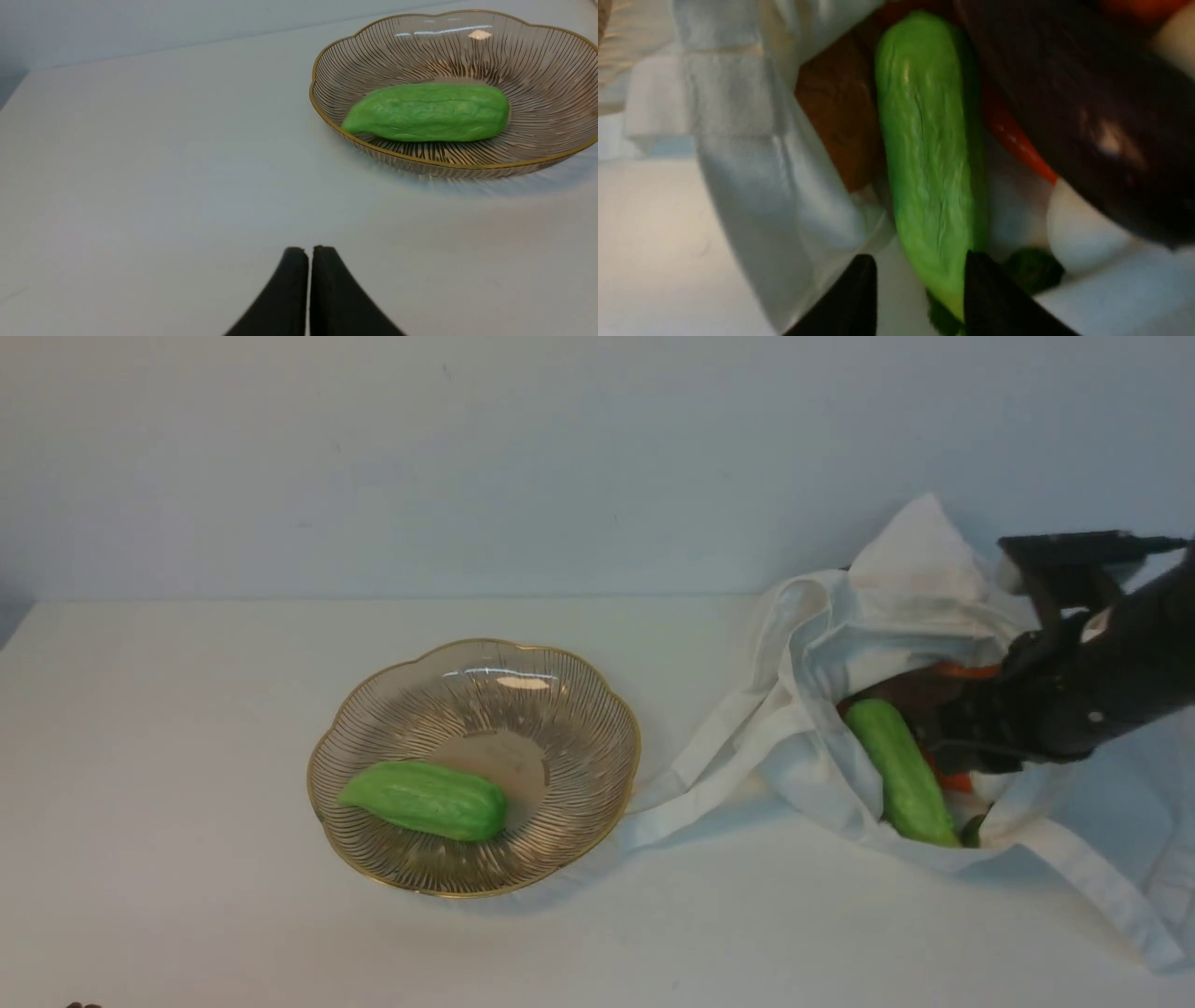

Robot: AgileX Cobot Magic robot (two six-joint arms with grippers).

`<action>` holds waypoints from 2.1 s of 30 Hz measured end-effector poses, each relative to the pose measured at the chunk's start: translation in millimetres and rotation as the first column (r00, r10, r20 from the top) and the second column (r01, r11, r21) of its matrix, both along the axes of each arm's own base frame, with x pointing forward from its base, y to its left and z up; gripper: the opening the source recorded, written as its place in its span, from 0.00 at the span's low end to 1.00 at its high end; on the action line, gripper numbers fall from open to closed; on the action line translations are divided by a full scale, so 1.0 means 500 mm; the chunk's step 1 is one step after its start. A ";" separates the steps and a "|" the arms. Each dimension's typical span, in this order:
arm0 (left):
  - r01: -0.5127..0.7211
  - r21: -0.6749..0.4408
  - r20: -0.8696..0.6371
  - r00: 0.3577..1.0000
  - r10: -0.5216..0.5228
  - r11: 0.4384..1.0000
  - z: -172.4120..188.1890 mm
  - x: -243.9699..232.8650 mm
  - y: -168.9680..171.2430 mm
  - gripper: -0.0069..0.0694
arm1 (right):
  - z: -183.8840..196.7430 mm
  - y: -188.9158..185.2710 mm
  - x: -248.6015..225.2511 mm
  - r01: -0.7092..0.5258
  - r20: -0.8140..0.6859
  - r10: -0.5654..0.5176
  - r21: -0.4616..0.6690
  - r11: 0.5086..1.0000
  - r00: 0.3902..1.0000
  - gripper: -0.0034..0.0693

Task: Take vegetables from cloth bag on white table place on plate.
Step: 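Reach into the cloth bag and grasp the green vegetable inside with the right gripper, then take the green vegetable out of the bag and place it on the plate with the right gripper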

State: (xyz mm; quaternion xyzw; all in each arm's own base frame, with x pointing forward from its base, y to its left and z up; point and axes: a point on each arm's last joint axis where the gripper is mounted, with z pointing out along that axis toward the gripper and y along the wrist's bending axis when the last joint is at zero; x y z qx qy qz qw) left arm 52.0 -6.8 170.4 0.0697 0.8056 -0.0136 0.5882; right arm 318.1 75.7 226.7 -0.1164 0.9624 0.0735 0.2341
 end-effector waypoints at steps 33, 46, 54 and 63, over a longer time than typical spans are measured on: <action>0.000 0.000 0.000 1.000 0.000 1.000 0.000 0.000 0.000 0.08 | 0.203 -0.002 -0.093 -0.029 0.332 -0.008 0.106 0.994 0.943 0.61; 0.000 0.000 0.000 1.000 0.000 1.000 0.000 0.000 0.000 0.08 | 0.181 0.318 -0.011 -0.456 0.312 0.394 0.161 0.875 0.865 0.61; 0.000 0.000 0.000 1.000 0.000 1.000 0.000 0.000 0.000 0.08 | 0.035 0.436 0.077 -0.440 0.136 0.424 0.125 0.889 0.896 0.61; 0.000 0.000 0.000 1.000 0.000 1.000 0.000 0.000 0.000 0.08 | 0.005 0.462 0.112 -0.393 0.007 0.395 0.114 0.912 0.919 0.85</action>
